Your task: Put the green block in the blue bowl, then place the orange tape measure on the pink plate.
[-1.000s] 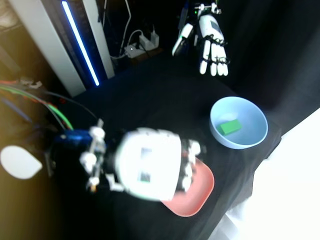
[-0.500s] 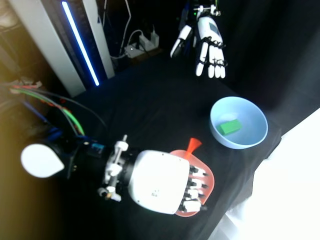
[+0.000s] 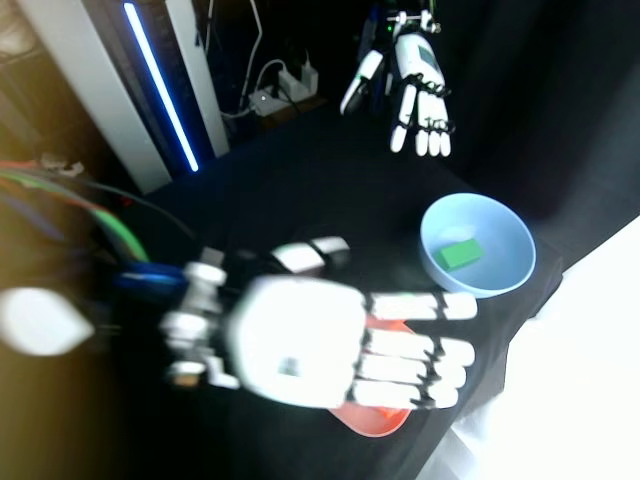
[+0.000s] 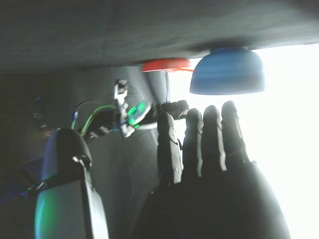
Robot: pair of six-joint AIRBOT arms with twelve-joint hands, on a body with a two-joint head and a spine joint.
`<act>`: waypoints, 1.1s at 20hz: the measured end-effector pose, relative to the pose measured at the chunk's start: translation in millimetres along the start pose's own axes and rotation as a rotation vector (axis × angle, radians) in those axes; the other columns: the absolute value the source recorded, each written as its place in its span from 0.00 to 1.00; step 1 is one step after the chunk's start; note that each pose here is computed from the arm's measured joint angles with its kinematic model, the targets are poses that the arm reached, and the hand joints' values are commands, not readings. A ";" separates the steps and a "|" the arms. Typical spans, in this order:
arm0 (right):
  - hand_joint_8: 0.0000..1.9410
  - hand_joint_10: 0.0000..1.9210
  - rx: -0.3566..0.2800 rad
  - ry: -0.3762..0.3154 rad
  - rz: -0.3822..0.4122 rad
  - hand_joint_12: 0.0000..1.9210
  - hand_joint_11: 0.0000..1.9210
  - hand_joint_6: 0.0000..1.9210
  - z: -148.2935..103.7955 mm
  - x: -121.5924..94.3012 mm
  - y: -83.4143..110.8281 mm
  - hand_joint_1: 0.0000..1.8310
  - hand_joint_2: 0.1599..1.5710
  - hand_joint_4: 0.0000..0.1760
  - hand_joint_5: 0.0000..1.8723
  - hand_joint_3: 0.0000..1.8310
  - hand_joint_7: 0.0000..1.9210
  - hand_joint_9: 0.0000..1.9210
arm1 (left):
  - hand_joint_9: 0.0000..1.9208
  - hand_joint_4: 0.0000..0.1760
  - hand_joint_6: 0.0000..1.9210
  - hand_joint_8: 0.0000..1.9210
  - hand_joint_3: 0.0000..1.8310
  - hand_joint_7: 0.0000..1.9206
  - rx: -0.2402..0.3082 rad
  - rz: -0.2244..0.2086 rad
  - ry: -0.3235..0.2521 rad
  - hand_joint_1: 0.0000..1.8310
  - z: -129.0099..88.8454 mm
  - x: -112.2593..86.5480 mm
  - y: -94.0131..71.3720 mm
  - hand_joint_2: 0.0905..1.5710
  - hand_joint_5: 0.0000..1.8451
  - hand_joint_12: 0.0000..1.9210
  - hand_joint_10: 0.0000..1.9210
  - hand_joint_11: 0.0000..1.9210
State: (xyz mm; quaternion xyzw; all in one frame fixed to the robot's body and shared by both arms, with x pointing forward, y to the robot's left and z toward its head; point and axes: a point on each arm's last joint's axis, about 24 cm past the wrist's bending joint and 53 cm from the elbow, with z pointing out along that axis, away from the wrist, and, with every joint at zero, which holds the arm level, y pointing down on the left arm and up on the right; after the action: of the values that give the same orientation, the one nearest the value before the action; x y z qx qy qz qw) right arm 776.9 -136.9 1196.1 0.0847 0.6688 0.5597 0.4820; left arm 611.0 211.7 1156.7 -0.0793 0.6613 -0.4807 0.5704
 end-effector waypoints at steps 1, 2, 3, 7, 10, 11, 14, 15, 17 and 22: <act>0.00 0.00 -0.040 -0.025 0.021 0.00 0.00 0.00 -11.7 -13.6 13.5 0.41 0.37 1.00 0.00 0.00 0.00 0.00 | 0.03 0.60 0.00 0.00 0.00 0.05 0.004 0.003 -0.019 0.40 -1.5 -6.8 -1.0 0.58 0.13 0.02 0.00 0.04; 0.00 0.00 -0.096 -0.056 0.064 0.00 0.00 0.00 -29.5 -26.4 29.3 0.38 0.34 1.00 0.00 0.00 0.00 0.00 | 0.02 0.56 0.00 0.00 0.00 0.04 0.008 0.006 -0.049 0.39 -4.2 -16.4 -2.0 0.57 0.10 0.01 0.00 0.03; 0.00 0.00 -0.142 -0.077 0.109 0.00 0.00 0.00 -47.0 -31.7 37.2 0.34 0.33 1.00 0.00 0.00 0.00 0.00 | 0.01 0.48 0.00 0.00 0.00 0.04 0.017 0.009 -0.078 0.38 -6.2 -25.6 -4.2 0.57 0.08 0.02 0.00 0.04; 0.00 0.00 -0.181 -0.053 0.216 0.00 0.00 0.00 -94.2 -3.7 32.6 0.36 0.35 1.00 0.00 0.00 0.00 0.00 | 0.04 0.72 0.00 0.00 0.00 0.03 0.068 0.010 -0.158 0.27 -10.2 -46.0 -16.3 0.57 0.04 0.05 0.01 0.11; 0.00 0.00 -0.229 -0.182 0.276 0.00 0.00 0.00 -137.4 -12.8 32.4 0.31 0.43 1.00 0.00 0.01 0.00 0.00 | 0.03 0.87 0.00 0.00 0.01 0.01 0.140 -0.001 -0.208 0.17 -15.6 -53.1 -34.7 0.59 0.03 0.05 0.00 0.09; 0.00 0.00 -0.233 -0.226 0.295 0.00 0.00 0.00 -150.4 -16.1 28.1 0.32 0.46 1.00 0.00 0.01 0.00 0.00 | 0.02 0.83 0.00 0.00 0.00 0.00 0.148 -0.004 -0.221 0.16 -16.9 -55.2 -36.2 0.57 0.01 0.05 0.00 0.09; 0.00 0.00 -0.237 -0.311 0.352 0.00 0.00 0.00 -178.4 -16.0 18.0 0.36 0.47 1.00 0.00 0.01 0.00 0.00 | 0.00 0.62 0.00 0.00 0.00 0.00 0.174 -0.019 -0.234 0.15 -18.6 -52.9 -42.5 0.58 0.00 0.04 0.00 0.06; 0.00 0.00 -0.243 -0.324 0.363 0.00 0.00 0.00 -184.1 -14.0 18.2 0.36 0.47 1.00 0.00 0.01 0.00 0.00 | 0.00 0.60 0.01 0.00 0.01 0.00 0.184 -0.020 -0.228 0.18 -18.8 -51.0 -45.5 0.60 0.02 0.03 0.00 0.04; 0.00 0.00 -0.289 -0.330 0.370 0.00 0.00 0.00 -189.1 -11.9 28.1 0.38 0.48 1.00 0.00 0.01 0.00 0.00 | 0.00 0.50 0.00 0.00 0.01 0.00 0.209 -0.024 -0.244 0.18 -21.9 -53.4 -51.9 0.62 0.06 0.02 0.00 0.05; 0.00 0.00 -0.340 -0.331 0.361 0.00 0.00 0.00 -193.0 -13.8 39.6 0.36 0.49 1.00 0.00 0.00 0.00 0.00 | 0.00 0.11 0.00 0.00 0.01 0.00 0.293 0.001 -0.272 0.14 -15.8 -61.2 -75.0 0.67 0.00 0.01 0.00 0.03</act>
State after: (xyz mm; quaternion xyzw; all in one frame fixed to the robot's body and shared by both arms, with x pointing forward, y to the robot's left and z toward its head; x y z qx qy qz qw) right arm 624.5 -260.4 1219.0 0.2106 0.4516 0.7190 0.4845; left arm 585.2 220.8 1250.9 -0.0594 0.5011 -0.5564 0.6602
